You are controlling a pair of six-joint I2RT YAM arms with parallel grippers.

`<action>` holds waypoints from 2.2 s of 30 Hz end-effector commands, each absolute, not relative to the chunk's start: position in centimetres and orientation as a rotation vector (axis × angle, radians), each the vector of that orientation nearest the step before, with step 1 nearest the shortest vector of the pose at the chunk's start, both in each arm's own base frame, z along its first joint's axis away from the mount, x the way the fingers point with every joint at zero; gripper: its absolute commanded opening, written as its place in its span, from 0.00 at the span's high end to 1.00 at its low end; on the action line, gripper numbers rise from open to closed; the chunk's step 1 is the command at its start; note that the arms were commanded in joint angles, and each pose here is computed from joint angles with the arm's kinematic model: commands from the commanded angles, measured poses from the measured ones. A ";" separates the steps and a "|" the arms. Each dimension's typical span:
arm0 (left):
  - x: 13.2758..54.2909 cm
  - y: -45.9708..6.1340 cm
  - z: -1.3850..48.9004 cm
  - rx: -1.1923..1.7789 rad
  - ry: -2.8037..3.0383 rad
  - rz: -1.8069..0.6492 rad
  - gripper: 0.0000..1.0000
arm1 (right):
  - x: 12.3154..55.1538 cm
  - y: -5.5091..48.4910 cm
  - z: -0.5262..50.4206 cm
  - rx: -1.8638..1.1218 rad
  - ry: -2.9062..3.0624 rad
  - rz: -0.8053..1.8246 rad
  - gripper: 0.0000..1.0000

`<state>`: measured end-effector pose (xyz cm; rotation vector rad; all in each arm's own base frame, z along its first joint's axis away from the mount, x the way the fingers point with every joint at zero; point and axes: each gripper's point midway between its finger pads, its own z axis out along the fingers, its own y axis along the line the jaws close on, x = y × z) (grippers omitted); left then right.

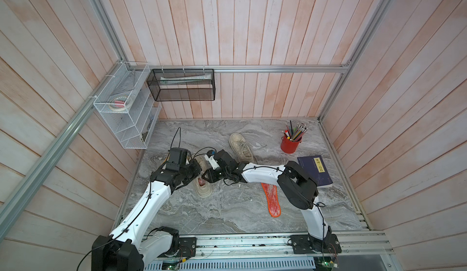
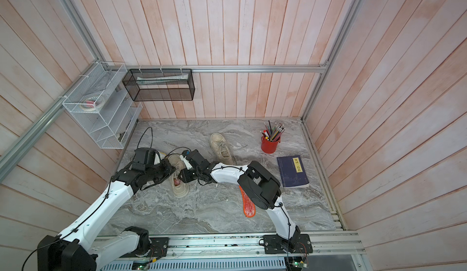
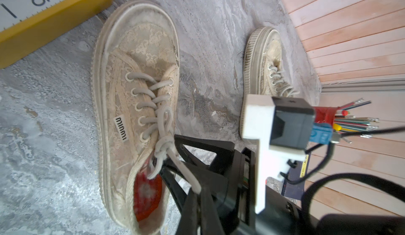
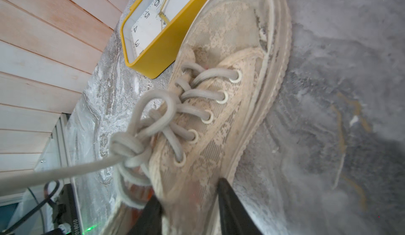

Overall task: Remove the insole from the shoe
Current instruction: Move the shoe to the center of the board.

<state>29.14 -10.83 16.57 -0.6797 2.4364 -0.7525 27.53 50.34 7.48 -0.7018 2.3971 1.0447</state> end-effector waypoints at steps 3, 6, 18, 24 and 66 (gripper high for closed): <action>30.0 -10.4 21.4 -0.717 2.295 -0.808 1.00 | 28.8 49.9 7.2 -0.588 2.398 0.972 0.84; 30.4 -10.9 22.9 -0.700 2.266 -0.850 1.00 | 29.4 49.2 7.7 -0.527 2.396 0.944 0.91; 31.6 -15.8 28.3 -0.504 2.194 -1.214 1.00 | 32.5 41.9 9.3 -0.123 2.410 0.747 1.00; 31.3 -17.3 28.2 -0.470 2.212 -1.320 1.00 | 32.2 40.4 7.5 -0.074 2.463 0.704 1.00; 34.2 -4.3 15.4 -0.908 2.284 -0.577 0.33 | 27.5 31.2 16.6 -0.128 2.281 0.733 0.39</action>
